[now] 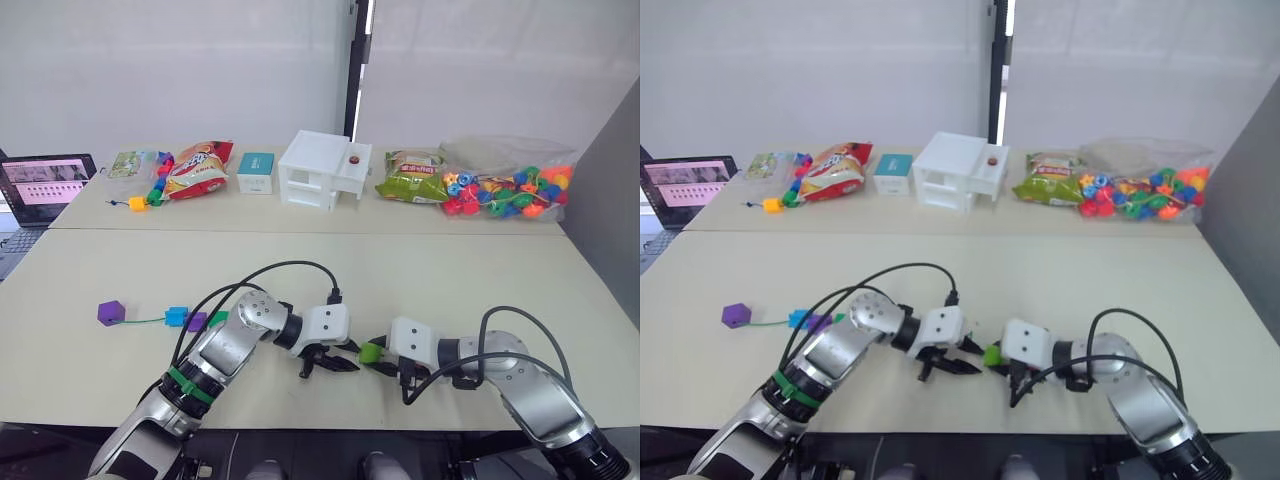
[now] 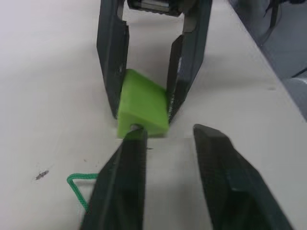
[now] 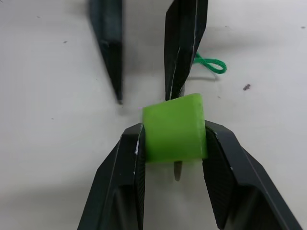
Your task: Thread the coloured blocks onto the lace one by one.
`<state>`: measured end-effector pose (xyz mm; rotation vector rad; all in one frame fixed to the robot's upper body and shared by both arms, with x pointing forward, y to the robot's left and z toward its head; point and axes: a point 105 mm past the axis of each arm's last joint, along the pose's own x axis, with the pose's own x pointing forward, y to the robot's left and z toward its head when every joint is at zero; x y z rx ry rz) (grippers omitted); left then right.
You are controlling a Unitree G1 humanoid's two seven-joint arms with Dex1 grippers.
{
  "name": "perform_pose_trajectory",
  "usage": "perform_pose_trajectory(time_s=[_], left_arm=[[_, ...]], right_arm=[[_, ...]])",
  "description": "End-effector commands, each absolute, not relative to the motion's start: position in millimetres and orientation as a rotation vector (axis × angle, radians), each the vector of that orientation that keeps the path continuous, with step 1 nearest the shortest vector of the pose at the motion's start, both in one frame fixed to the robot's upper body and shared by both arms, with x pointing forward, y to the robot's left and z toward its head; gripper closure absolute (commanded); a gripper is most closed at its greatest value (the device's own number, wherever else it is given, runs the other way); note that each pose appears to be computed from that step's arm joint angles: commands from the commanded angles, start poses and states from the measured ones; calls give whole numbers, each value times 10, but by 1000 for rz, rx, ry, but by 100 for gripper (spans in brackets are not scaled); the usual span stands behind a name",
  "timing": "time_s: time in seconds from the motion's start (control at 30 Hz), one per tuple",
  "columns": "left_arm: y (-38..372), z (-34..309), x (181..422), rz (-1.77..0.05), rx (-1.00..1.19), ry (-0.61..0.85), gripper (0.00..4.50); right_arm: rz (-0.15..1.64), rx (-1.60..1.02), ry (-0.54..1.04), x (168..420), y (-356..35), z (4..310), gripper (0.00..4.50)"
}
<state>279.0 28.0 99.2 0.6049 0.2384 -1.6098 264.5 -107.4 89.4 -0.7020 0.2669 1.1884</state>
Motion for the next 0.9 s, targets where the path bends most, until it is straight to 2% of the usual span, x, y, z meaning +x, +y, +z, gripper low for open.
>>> perform_pose_trajectory(time_s=[0.03, 0.07, 0.1, 0.33, 0.7, 0.9], left_arm=[[408, 1305, 2856, -1542, 639, 138, 141], [460, 1309, 2866, -1528, 644, 145, 112], [502, 1316, 2874, -1517, 648, 149, 109], [653, 1347, 2902, -1469, 688, 153, 109], [384, 1223, 2792, -1531, 717, 135, 109], [549, 1210, 2896, -1489, 745, 159, 109]], right_arm=[[1233, -681, 325, 2559, -1050, 754, 336], [1235, -681, 324, 2560, -1048, 753, 336], [1236, -681, 324, 2562, -1046, 753, 336], [1273, -671, 297, 2544, -929, 776, 336], [1300, -670, 354, 2512, -788, 686, 336], [1294, -671, 350, 2501, -778, 694, 336]])
